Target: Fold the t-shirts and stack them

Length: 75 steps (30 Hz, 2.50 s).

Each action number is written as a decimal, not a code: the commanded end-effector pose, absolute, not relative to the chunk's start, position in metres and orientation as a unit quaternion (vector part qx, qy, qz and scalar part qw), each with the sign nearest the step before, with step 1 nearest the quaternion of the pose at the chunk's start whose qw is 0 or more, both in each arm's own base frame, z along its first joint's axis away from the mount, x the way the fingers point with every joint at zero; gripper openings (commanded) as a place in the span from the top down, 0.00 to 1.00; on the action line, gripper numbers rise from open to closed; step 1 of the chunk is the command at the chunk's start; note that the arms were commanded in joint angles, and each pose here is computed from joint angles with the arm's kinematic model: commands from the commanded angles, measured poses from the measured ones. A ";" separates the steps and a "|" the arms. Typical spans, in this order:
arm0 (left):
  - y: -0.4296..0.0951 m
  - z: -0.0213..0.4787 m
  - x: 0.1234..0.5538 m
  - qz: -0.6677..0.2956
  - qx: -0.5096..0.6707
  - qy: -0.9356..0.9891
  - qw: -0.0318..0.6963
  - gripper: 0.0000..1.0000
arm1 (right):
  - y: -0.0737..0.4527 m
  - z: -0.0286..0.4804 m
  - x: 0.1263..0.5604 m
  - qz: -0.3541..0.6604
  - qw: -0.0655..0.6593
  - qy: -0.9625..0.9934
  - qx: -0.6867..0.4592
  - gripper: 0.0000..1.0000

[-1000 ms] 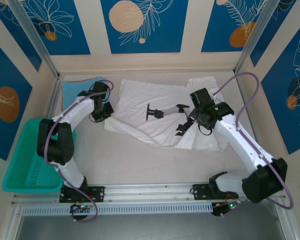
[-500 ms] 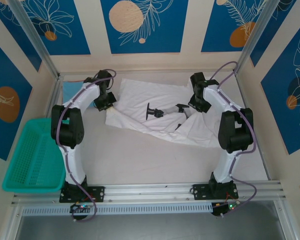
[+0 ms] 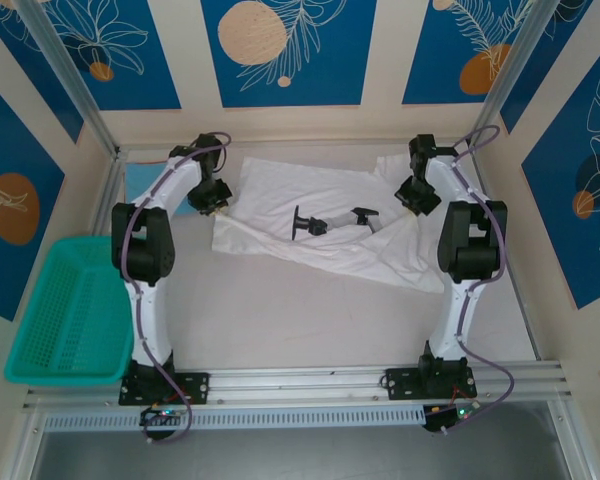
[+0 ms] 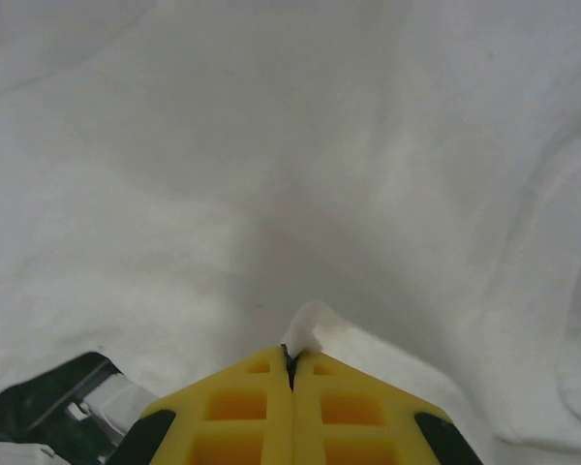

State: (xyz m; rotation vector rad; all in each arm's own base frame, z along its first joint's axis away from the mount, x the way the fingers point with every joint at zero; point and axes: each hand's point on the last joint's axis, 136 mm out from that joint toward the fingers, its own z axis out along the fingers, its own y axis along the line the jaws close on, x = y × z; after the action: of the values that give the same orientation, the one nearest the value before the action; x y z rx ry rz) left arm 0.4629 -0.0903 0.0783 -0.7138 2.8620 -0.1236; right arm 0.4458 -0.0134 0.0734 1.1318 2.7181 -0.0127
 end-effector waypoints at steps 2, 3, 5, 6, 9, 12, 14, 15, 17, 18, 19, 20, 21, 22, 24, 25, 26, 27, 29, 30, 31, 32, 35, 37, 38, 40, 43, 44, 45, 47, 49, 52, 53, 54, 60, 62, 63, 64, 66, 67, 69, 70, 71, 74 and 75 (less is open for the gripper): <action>-0.084 0.085 0.473 -0.036 -0.250 0.964 0.084 0.75 | -0.001 0.061 0.448 0.015 0.056 0.927 0.370 0.92; -0.085 0.092 0.476 -0.040 -0.250 0.964 0.087 0.67 | -0.002 0.061 0.449 0.020 0.055 0.926 0.373 0.79; -0.087 0.107 0.482 -0.045 -0.246 0.963 0.101 0.61 | -0.005 0.063 0.447 0.035 0.050 0.922 0.383 0.50; -0.087 0.115 0.483 -0.049 -0.246 0.962 0.111 0.57 | -0.009 0.067 0.446 0.040 0.052 0.919 0.388 0.46; -0.089 0.139 0.474 -0.054 -0.239 0.960 0.137 0.48 | -0.016 0.088 0.432 0.059 0.074 0.911 0.402 0.36; -0.097 0.146 0.452 -0.071 -0.234 0.955 0.167 0.40 | -0.008 0.108 0.408 0.098 0.115 0.905 0.398 0.33; -0.111 0.136 0.432 -0.088 -0.220 0.957 0.170 0.43 | 0.007 0.112 0.380 0.132 0.129 0.903 0.387 0.34; -0.120 0.130 0.424 -0.094 -0.209 0.959 0.166 0.48 | 0.012 0.108 0.366 0.144 0.129 0.903 0.384 0.35; -0.142 0.116 0.410 -0.107 -0.174 0.966 0.161 0.54 | 0.025 0.095 0.335 0.174 0.115 0.900 0.383 0.41; -0.152 0.110 0.408 -0.110 -0.156 0.969 0.159 0.55 | 0.028 0.089 0.322 0.180 0.107 0.899 0.385 0.44; -0.157 0.100 0.405 -0.100 -0.144 0.973 0.151 0.57 | 0.030 0.081 0.308 0.181 0.101 0.896 0.393 0.47; -0.161 0.090 0.403 -0.094 -0.135 0.977 0.136 0.59 | 0.036 0.074 0.299 0.196 0.097 0.895 0.390 0.50; -0.166 0.082 0.403 -0.099 -0.130 0.979 0.126 0.62 | 0.038 0.067 0.293 0.204 0.092 0.893 0.391 0.54; -0.171 0.074 0.405 -0.106 -0.126 0.979 0.117 0.63 | 0.038 0.061 0.287 0.203 0.085 0.892 0.394 0.58; -0.170 0.061 0.409 -0.093 -0.123 0.982 0.113 0.64 | 0.028 0.052 0.279 0.178 0.077 0.894 0.405 0.60; -0.165 0.056 0.411 -0.073 -0.123 0.983 0.112 0.63 | 0.023 0.048 0.277 0.169 0.074 0.891 0.414 0.61; -0.158 0.050 0.414 -0.051 -0.121 0.985 0.114 0.63 | 0.021 0.045 0.275 0.170 0.070 0.888 0.421 0.61; -0.153 0.046 0.414 -0.038 -0.121 0.985 0.115 0.63 | 0.019 0.043 0.273 0.168 0.069 0.886 0.427 0.61; -0.142 0.036 0.415 -0.021 -0.126 0.986 0.110 0.63 | 0.008 0.036 0.265 0.140 0.064 0.880 0.449 0.61; -0.135 0.032 0.414 -0.007 -0.129 0.985 0.112 0.63 | 0.000 0.034 0.261 0.125 0.064 0.876 0.462 0.61; -0.125 0.028 0.414 0.011 -0.134 0.984 0.115 0.61 | -0.007 0.033 0.256 0.113 0.064 0.869 0.477 0.59; -0.115 0.024 0.413 0.028 -0.139 0.983 0.117 0.60 | -0.014 0.032 0.252 0.110 0.068 0.860 0.493 0.57; -0.092 0.006 0.406 0.051 -0.161 0.981 0.099 0.58 | -0.031 0.027 0.240 0.111 0.073 0.832 0.538 0.51; -0.084 -0.005 0.399 0.051 -0.176 0.980 0.082 0.56 | -0.039 0.025 0.235 0.113 0.076 0.819 0.557 0.49; -0.085 -0.006 0.397 0.043 -0.174 0.980 0.081 0.57 | -0.042 0.023 0.233 0.117 0.074 0.814 0.564 0.48; -0.082 -0.005 0.391 0.046 -0.182 0.979 0.083 0.56 | -0.048 0.021 0.232 0.122 0.071 0.805 0.576 0.48; -0.084 -0.006 0.380 0.033 -0.184 0.979 0.080 0.52 | -0.053 0.018 0.230 0.127 0.068 0.797 0.586 0.46; -0.084 -0.007 0.375 0.028 -0.185 0.979 0.075 0.50 | -0.056 0.018 0.229 0.127 0.070 0.793 0.592 0.44; -0.085 -0.008 0.371 0.024 -0.186 0.980 0.072 0.50 | -0.057 0.016 0.228 0.127 0.069 0.789 0.597 0.44; -0.088 -0.010 0.361 0.011 -0.184 0.981 0.066 0.49 | -0.061 0.016 0.225 0.128 0.067 0.781 0.607 0.44; -0.088 -0.011 0.350 0.004 -0.186 0.981 0.061 0.49 | -0.068 0.016 0.220 0.126 0.069 0.770 0.622 0.42; -0.093 -0.010 0.334 -0.017 -0.185 0.981 0.059 0.49 | -0.077 0.017 0.213 0.133 0.076 0.747 0.647 0.41; -0.095 -0.009 0.328 -0.020 -0.184 0.981 0.057 0.48 | -0.080 0.017 0.212 0.133 0.079 0.743 0.651 0.41; -0.096 -0.009 0.322 -0.026 -0.183 0.981 0.056 0.48 | -0.082 0.018 0.211 0.132 0.082 0.740 0.654 0.41; -0.104 -0.007 0.279 -0.037 -0.172 0.983 0.046 0.47 | -0.091 0.023 0.201 0.118 0.092 0.728 0.669 0.41; -0.103 -0.005 0.267 -0.035 -0.170 0.984 0.045 0.46 | -0.092 0.033 0.200 0.119 0.111 0.728 0.666 0.40; -0.101 -0.003 0.264 -0.033 -0.172 0.983 0.048 0.44 | -0.093 0.040 0.201 0.116 0.126 0.731 0.660 0.40; -0.098 0.003 0.265 -0.026 -0.173 0.983 0.055 0.42 | -0.093 0.052 0.204 0.114 0.152 0.738 0.648 0.38; -0.092 0.020 0.271 -0.012 -0.172 0.982 0.074 0.37 | -0.088 0.074 0.215 0.123 0.202 0.755 0.612 0.36; -0.090 0.030 0.276 -0.007 -0.173 0.981 0.086 0.35 | -0.081 0.088 0.223 0.136 0.231 0.767 0.584 0.35; -0.090 0.051 0.287 -0.008 -0.173 0.979 0.111 0.31 | -0.060 0.108 0.237 0.160 0.259 0.793 0.527 0.36; -0.090 0.062 0.293 -0.010 -0.174 0.977 0.123 0.30 | -0.048 0.114 0.242 0.166 0.260 0.809 0.500 0.39; -0.092 0.072 0.298 -0.016 -0.174 0.975 0.134 0.30 | -0.034 0.115 0.245 0.168 0.249 0.827 0.474 0.40; -0.104 0.091 0.310 -0.041 -0.163 0.974 0.151 0.33 | 0.009 0.109 0.251 0.185 0.188 0.877 0.403 0.52; -0.112 0.094 0.312 -0.050 -0.152 0.975 0.154 0.34 | 0.018 0.104 0.251 0.185 0.167 0.887 0.389 0.55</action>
State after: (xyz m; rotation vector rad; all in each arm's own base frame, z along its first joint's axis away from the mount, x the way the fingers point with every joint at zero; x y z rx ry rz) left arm 0.3097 -0.1044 0.0738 -0.4771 2.8117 -0.1187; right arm 0.2579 -0.0077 0.1146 1.1978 2.3505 0.4962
